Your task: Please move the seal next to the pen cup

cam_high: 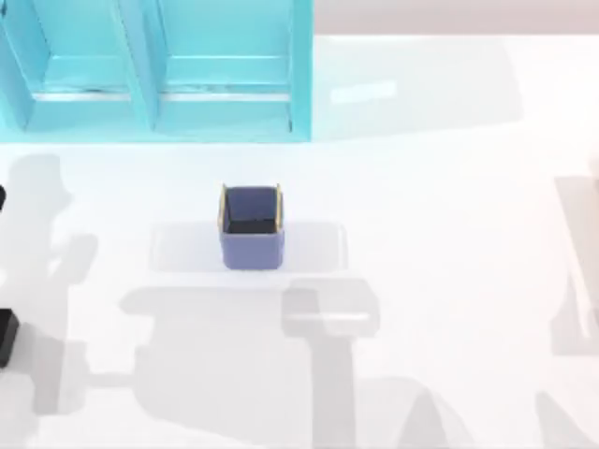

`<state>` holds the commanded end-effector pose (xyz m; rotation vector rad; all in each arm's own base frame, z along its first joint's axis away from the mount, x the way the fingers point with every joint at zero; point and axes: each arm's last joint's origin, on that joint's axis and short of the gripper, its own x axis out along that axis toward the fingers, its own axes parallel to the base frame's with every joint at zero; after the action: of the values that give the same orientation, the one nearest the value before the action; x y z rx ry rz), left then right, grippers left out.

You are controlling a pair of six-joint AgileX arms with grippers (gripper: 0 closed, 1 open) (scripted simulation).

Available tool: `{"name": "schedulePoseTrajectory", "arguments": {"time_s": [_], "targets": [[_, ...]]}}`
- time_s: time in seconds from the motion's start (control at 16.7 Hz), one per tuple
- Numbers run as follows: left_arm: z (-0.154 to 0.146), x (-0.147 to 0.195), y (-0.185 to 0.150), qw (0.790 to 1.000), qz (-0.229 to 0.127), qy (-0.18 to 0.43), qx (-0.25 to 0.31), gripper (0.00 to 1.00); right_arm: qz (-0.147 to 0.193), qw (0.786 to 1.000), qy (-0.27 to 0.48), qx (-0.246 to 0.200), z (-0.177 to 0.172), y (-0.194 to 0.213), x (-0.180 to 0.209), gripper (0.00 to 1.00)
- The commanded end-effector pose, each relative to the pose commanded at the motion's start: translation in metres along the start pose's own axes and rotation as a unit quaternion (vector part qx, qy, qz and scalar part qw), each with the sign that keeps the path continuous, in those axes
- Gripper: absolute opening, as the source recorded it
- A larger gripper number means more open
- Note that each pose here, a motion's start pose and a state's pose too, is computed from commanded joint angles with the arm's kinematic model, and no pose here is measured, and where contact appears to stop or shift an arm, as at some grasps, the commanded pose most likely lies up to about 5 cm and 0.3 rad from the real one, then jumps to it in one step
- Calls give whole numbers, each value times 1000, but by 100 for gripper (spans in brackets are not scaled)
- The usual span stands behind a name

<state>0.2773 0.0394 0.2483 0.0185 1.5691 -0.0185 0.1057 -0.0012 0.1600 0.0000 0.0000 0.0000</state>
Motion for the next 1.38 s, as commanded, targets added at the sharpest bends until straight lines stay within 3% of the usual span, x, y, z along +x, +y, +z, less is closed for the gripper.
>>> {"name": "schedulePoseTrajectory", "arguments": {"time_s": [0.6,0.9,1.38], "targets": [[1,94,1,1000,0,-1,-2,100,0,1000,0,0,0,0,0,100],[0,99,1,1000,0,1,-2,100,0,1000,0,0,0,0,0,100],[0,99,1,1000,0,1,-2,40,0,1000,0,0,0,0,0,100]]}}
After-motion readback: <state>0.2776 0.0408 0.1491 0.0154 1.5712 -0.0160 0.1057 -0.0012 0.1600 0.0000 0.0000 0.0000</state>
